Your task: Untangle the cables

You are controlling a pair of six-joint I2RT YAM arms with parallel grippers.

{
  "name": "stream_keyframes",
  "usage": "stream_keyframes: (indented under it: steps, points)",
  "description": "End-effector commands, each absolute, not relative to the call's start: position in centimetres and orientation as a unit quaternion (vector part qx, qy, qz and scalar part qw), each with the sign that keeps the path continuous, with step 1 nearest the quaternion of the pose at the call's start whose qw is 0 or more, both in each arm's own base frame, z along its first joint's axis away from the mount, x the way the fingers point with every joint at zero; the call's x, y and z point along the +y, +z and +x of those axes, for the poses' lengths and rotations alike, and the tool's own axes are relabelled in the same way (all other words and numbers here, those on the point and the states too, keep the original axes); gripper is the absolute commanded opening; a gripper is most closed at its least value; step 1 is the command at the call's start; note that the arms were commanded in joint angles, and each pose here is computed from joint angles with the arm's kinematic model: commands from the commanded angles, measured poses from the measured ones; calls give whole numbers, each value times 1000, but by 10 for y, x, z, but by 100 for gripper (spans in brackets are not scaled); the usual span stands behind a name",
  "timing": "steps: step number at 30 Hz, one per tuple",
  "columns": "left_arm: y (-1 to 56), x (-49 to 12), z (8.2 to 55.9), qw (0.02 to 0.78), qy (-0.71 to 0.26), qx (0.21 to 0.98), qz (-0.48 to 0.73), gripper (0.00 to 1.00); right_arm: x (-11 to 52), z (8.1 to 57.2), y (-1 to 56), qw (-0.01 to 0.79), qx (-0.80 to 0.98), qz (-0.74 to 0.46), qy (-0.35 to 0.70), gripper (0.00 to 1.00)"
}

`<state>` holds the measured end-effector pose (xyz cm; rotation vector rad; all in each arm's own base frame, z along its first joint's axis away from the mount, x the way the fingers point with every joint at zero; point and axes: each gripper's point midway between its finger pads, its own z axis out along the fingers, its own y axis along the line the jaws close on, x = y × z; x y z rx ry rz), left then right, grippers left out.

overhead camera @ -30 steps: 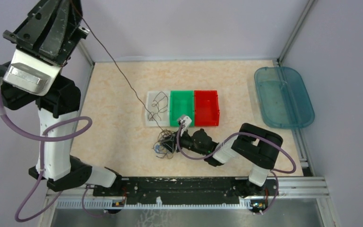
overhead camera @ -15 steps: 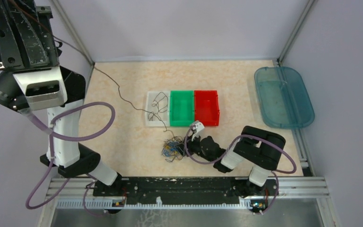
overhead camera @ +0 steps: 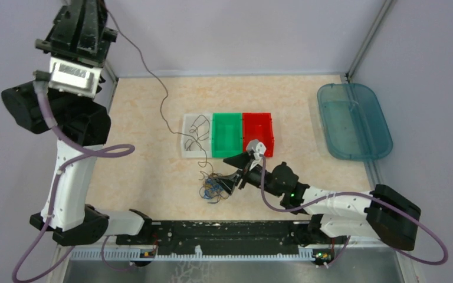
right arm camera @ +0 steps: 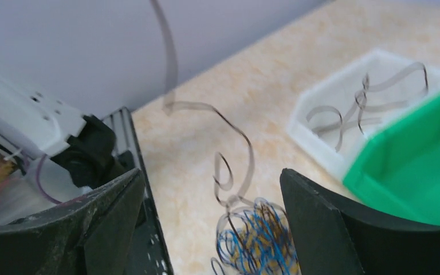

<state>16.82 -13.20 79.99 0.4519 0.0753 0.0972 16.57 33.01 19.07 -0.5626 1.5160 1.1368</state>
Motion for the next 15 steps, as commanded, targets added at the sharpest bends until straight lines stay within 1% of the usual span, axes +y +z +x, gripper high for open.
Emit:
stream_keyframes:
  steps: [1,4,7,9,11,12,13,14,15]
  points:
    - [772,-149,204,963,-9,120,243,0,349,139,254,572,543,-341,511,89]
    - [770,-153,208,961,-18,128,245,0,361,144,272,583,529,-358,503,89]
    - [770,-153,207,960,-21,129,248,0,372,160,274,595,536,-361,477,89]
    - [770,-154,206,959,-23,129,251,0,379,173,268,601,550,-358,457,86]
    - [770,-154,204,959,-27,130,252,0,382,184,264,608,559,-347,444,79]
    - [769,-154,204,958,-29,131,253,0,383,188,264,611,560,-342,443,71]
    - [768,-154,204,957,-32,133,255,0,383,190,266,613,559,-337,446,60]
    - [766,-156,205,956,-37,139,258,0,384,191,269,615,554,-335,450,47]
    - [762,-158,205,953,-44,146,263,0,384,192,272,616,550,-334,454,30]
